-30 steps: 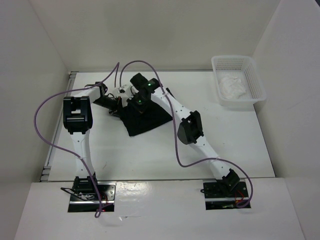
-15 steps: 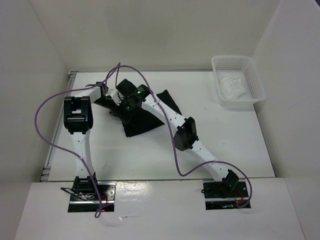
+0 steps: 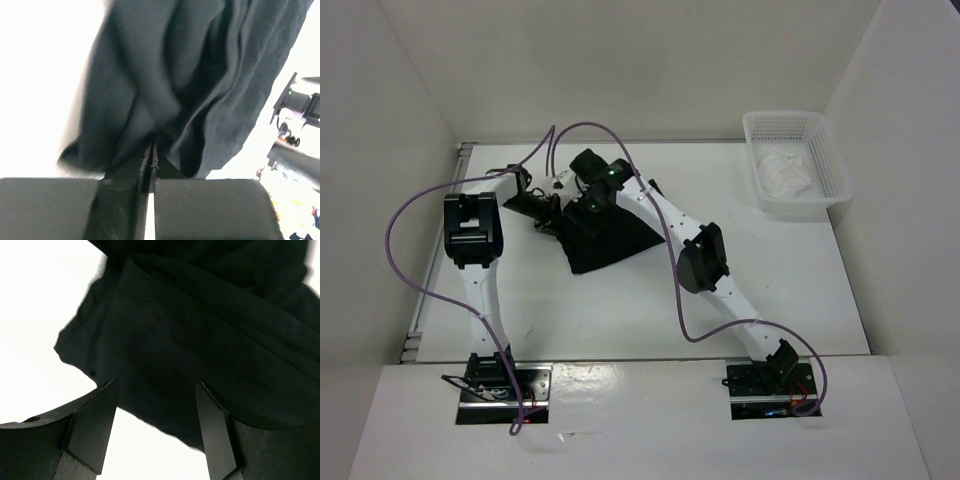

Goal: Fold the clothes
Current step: Fold the tank top

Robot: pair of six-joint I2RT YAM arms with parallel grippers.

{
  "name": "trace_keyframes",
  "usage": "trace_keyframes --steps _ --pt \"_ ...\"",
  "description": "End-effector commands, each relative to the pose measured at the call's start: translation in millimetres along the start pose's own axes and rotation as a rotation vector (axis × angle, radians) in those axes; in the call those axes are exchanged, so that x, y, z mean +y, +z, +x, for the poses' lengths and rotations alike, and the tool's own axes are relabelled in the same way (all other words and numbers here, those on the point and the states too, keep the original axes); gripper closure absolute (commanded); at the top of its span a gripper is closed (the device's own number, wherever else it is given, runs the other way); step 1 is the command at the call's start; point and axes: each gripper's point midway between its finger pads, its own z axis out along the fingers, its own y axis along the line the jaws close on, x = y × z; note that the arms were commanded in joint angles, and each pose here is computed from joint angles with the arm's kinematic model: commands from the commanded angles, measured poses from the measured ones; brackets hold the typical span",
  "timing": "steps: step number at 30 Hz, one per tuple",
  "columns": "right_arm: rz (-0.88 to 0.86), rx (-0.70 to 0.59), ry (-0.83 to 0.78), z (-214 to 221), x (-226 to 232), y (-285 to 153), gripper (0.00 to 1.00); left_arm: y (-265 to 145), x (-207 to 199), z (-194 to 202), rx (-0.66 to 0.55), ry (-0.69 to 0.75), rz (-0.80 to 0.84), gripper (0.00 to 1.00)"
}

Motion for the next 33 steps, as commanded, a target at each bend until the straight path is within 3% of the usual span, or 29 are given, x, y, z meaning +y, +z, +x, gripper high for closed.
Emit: trace_keyframes --steps 1,4,5,6,9,14,21,33 --pt "0.092 -0.153 0.04 -28.7 -44.3 -81.4 0.29 -54.1 -2.5 -22.8 -0.105 0.076 -0.074 0.91" --pt "0.106 -0.176 0.119 -13.6 -85.5 -111.2 0.28 -79.3 -16.4 -34.1 -0.147 0.109 -0.092 0.82" --pt "0.1 -0.177 0.133 -7.1 -96.5 -115.7 0.28 -82.3 -19.8 -34.2 -0.142 0.112 -0.091 0.72" --pt "0.09 -0.172 0.16 1.5 -105.6 -120.4 0.28 -88.3 -28.2 -39.2 -0.158 0.129 -0.084 0.68" --pt "0.025 -0.125 0.245 47.4 -141.0 -123.2 0.28 -99.3 -56.7 -58.2 -0.2 0.188 -0.032 0.58" --pt "-0.073 -0.079 0.304 86.9 -146.7 -102.3 0.28 -69.0 -86.7 -62.4 -0.128 0.249 0.105 0.58" --pt "-0.151 -0.022 0.364 125.0 -147.6 -73.3 0.28 -21.8 -85.9 -46.1 -0.019 0.245 0.213 0.61" --pt "-0.196 -0.005 0.417 144.5 -160.7 -53.7 0.28 9.9 -48.1 -22.9 0.063 0.157 0.236 0.64"
